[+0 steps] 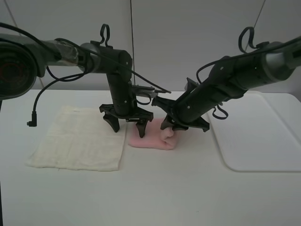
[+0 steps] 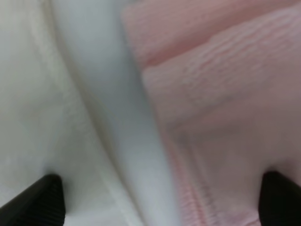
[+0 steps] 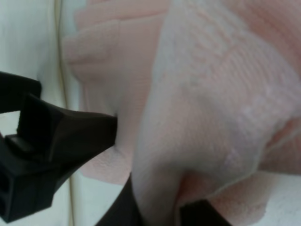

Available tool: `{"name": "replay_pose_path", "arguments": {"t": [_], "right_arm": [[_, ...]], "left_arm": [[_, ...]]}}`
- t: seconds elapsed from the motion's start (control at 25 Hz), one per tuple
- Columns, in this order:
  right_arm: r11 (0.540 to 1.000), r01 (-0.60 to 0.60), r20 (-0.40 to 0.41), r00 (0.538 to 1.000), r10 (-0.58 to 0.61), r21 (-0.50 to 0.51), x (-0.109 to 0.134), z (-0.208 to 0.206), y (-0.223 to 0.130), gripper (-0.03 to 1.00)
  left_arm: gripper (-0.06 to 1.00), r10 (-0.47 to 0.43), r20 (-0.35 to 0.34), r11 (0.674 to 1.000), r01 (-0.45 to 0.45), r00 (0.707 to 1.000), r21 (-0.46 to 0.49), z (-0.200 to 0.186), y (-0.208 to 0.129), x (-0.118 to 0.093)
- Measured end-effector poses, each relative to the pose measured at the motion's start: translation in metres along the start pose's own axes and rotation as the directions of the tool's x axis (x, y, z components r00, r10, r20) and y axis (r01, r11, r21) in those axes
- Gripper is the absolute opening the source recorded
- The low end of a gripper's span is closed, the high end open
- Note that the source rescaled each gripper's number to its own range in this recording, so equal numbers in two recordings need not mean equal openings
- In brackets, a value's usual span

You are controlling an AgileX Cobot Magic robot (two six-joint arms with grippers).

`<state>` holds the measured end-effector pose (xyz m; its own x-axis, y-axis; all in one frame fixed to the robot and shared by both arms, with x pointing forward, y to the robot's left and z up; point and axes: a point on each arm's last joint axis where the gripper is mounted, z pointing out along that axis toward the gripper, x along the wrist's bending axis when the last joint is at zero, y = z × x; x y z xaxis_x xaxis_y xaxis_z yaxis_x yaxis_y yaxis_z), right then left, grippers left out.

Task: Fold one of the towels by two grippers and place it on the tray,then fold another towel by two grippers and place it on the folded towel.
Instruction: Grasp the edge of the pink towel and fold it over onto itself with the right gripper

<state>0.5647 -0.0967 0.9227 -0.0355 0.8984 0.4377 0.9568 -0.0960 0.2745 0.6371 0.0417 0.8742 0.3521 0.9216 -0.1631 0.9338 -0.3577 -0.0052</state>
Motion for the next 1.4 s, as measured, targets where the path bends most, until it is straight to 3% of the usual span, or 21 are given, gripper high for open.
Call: {"name": "replay_pose_path", "arguments": {"t": [0.16, 0.28, 0.4, 0.8, 1.08, 1.4], "right_arm": [[1.000, 0.000, -0.005, 1.000, 0.000, 0.002, 0.002, 0.001, -0.001, 0.02], [1.000, 0.001, -0.007, 1.000, -0.001, 0.003, 0.002, 0.001, -0.002, 0.02], [1.000, 0.001, -0.007, 1.000, -0.001, 0.003, 0.002, 0.001, -0.002, 0.02], [1.000, 0.001, -0.007, 1.000, -0.001, 0.003, 0.002, 0.001, -0.002, 0.02], [1.000, 0.003, -0.007, 1.000, -0.003, 0.003, 0.002, 0.001, -0.002, 0.02], [1.000, 0.017, 0.000, 1.000, -0.017, 0.003, 0.002, 0.001, -0.002, 0.02]], "left_arm": [[1.00, 0.023, -0.003, 1.000, -0.023, 1.000, -0.014, -0.012, 0.004, -0.016], [1.00, 0.027, -0.064, 1.000, -0.027, 0.998, -0.007, -0.016, 0.003, -0.021], [1.00, 0.027, -0.127, 1.000, -0.028, 0.991, -0.004, -0.017, 0.002, -0.017], [1.00, 0.042, -0.195, 0.999, -0.041, 0.980, 0.009, -0.018, 0.002, -0.010], [1.00, 0.049, -0.298, 0.998, -0.055, 0.953, -0.012, -0.021, 0.005, -0.001], [1.00, 0.106, -0.327, 0.994, -0.100, 0.939, 0.035, -0.005, 0.005, 0.004]]}}
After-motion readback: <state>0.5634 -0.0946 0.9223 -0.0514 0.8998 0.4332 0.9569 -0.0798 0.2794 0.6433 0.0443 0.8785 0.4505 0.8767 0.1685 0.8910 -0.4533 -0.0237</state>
